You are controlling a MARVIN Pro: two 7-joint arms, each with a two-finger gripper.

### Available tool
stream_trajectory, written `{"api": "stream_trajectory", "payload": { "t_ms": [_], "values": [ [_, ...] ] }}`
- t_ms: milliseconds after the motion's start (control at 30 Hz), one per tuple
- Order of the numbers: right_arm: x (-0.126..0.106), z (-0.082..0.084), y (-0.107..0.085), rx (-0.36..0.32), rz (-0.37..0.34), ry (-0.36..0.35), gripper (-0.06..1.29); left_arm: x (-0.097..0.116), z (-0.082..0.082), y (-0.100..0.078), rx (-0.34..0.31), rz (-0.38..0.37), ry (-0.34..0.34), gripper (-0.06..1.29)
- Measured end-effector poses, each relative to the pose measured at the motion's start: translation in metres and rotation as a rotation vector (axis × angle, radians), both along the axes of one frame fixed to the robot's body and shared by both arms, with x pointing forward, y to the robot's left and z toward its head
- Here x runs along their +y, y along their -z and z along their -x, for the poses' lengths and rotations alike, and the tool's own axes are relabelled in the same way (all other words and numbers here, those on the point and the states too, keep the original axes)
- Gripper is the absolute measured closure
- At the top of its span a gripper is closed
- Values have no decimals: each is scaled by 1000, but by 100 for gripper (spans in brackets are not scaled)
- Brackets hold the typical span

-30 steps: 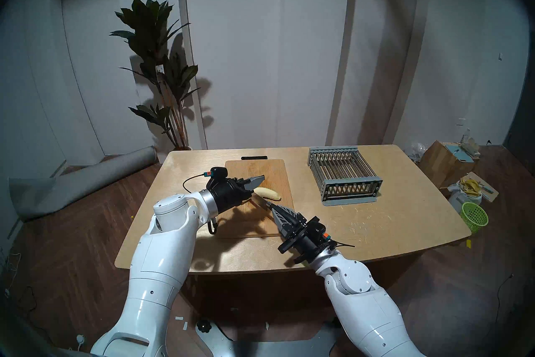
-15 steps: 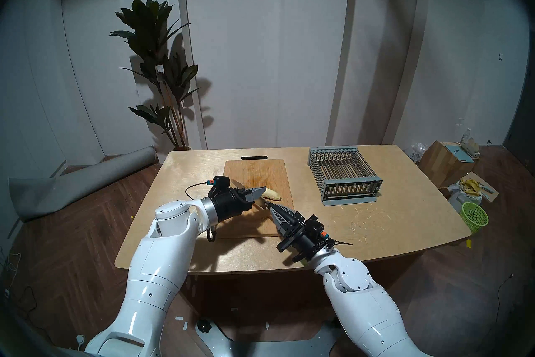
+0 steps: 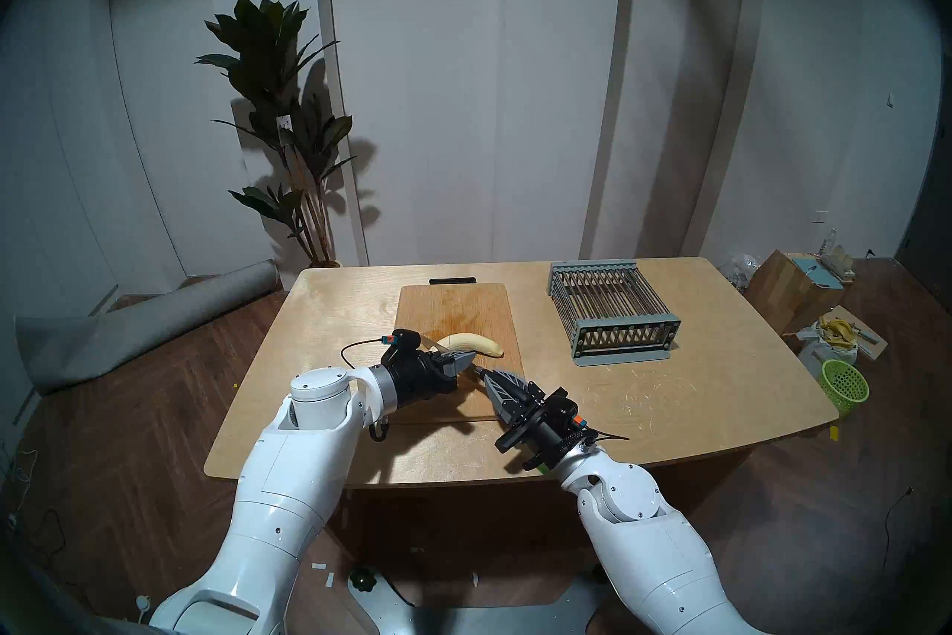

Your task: Cut the banana into four pieces on the cutting board

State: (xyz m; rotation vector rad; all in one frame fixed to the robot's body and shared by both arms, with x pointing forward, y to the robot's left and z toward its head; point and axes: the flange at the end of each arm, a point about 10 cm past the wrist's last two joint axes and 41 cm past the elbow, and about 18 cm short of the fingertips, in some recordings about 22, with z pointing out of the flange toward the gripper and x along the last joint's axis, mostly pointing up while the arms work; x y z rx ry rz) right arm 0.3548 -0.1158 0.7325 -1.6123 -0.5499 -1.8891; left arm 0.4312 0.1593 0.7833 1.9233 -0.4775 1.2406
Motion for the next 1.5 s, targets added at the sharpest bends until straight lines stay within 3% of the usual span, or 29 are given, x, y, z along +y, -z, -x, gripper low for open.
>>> {"api": "stream_trajectory", "payload": {
  "t_ms": [700,1033,1300,1500],
  "values": [
    [-1,1,4,23,-3,18,93,-1,6,5,-16,-13,-33,126],
    [0,1,2,21,-12,18,93,13,10,7,-15,-19,-65,126],
    [3,-8,-10,59,-75,34,93,27,18,21,42,-21,-109,126],
    [2,-14,-18,112,-132,42,93,36,16,11,37,19,-135,126]
  ]
}}
